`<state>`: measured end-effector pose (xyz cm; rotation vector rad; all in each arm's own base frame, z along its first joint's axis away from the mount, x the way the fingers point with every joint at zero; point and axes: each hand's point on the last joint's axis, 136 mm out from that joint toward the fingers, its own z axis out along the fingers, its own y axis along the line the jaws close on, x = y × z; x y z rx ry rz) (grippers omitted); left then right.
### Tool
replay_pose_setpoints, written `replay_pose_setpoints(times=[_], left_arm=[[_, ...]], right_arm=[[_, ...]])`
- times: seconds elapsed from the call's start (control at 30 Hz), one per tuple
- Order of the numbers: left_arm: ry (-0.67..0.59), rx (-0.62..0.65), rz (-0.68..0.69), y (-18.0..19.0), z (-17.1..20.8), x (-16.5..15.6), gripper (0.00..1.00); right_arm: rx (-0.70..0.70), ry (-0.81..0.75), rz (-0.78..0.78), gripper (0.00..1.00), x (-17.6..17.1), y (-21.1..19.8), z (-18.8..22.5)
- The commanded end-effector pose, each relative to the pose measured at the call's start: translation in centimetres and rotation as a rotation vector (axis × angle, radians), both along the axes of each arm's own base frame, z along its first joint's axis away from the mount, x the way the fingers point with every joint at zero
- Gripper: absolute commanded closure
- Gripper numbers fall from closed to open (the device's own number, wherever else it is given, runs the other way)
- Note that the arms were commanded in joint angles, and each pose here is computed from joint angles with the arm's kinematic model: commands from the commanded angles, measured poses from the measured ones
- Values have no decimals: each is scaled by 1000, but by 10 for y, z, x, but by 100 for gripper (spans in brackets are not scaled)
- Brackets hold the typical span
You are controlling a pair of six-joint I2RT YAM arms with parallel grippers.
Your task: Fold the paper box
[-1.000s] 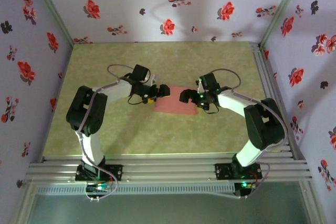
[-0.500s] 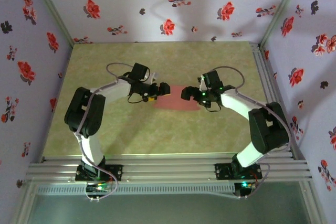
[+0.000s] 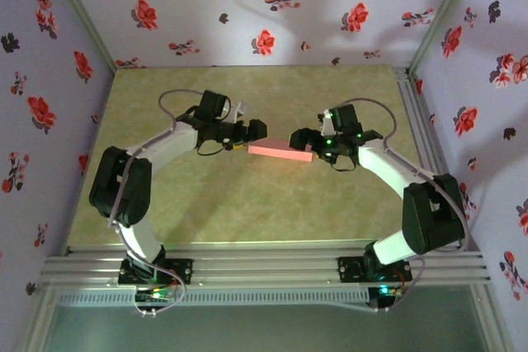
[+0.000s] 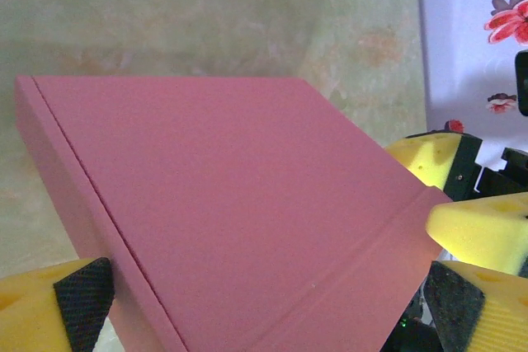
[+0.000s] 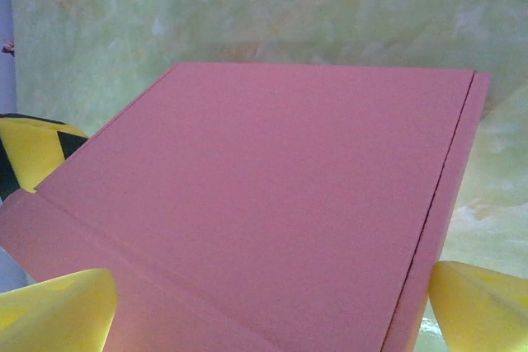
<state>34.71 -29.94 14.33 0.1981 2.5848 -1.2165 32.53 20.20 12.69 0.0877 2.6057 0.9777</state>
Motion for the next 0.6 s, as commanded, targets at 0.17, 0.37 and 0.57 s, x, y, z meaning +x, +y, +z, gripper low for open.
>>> replay_pose_setpoints(times=[0.17, 0.37, 0.57], left_arm=[[-38, -81, -14, -3, 43, -7, 0], [-48, -95, -5, 0, 49, -12, 0], [-33, -98, 4, 1, 40, -15, 0]], right_arm=[[82, -49, 19, 2, 2, 7, 40], [111, -55, 5, 2, 3, 6, 48], [130, -57, 3, 2, 2, 8, 54]])
